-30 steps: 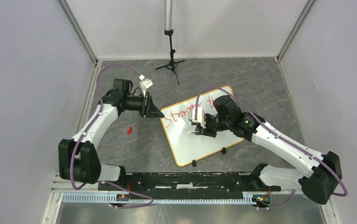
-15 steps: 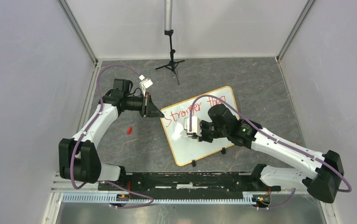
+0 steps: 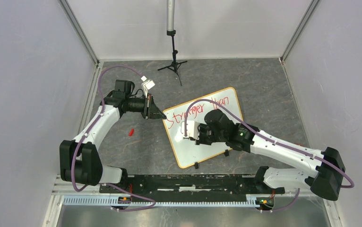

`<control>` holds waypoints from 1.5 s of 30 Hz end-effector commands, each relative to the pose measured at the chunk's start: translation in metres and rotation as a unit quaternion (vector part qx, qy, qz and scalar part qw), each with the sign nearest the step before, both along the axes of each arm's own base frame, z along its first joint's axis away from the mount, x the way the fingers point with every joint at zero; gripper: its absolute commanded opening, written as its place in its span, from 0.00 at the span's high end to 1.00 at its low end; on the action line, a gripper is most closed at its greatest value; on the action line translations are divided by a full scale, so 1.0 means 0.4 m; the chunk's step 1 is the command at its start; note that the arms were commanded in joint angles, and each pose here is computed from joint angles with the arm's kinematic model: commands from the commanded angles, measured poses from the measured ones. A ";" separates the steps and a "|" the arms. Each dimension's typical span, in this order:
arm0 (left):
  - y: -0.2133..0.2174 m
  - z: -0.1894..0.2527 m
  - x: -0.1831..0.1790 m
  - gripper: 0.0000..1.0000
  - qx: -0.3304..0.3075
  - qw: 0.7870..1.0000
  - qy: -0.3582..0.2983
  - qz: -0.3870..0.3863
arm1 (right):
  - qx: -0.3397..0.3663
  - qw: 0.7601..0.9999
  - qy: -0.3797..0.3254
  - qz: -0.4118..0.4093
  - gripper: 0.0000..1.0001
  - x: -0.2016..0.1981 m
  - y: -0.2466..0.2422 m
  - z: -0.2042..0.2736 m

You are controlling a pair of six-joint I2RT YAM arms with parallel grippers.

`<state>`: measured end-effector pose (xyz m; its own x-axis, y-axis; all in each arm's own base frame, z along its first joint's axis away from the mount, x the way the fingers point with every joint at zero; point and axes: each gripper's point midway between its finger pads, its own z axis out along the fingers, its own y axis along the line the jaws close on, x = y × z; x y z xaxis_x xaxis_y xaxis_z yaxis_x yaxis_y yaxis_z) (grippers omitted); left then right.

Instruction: Write a sentence on the whiteboard

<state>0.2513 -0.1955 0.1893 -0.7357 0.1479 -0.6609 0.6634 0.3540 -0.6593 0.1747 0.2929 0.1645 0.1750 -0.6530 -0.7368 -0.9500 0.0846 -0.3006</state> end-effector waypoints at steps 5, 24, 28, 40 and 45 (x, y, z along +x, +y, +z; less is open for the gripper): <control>0.004 0.004 0.032 0.98 0.010 1.000 -0.024 0.012 | -0.007 0.999 -0.032 -0.026 1.00 0.030 0.005 0.014; 0.005 0.001 0.038 0.98 0.013 1.000 -0.023 0.015 | -0.095 0.995 0.007 0.040 1.00 -0.072 -0.062 -0.144; 0.004 0.002 0.039 0.97 0.013 1.000 -0.023 0.015 | -0.094 0.994 0.005 0.046 1.00 -0.079 -0.060 -0.142; 0.004 0.005 0.039 0.98 0.013 1.000 -0.024 0.015 | -0.054 0.998 -0.037 0.009 1.00 -0.021 -0.016 -0.047; 0.005 0.006 0.039 0.98 0.013 1.000 -0.024 0.015 | -0.051 0.998 -0.049 -0.004 1.00 -0.004 -0.015 -0.032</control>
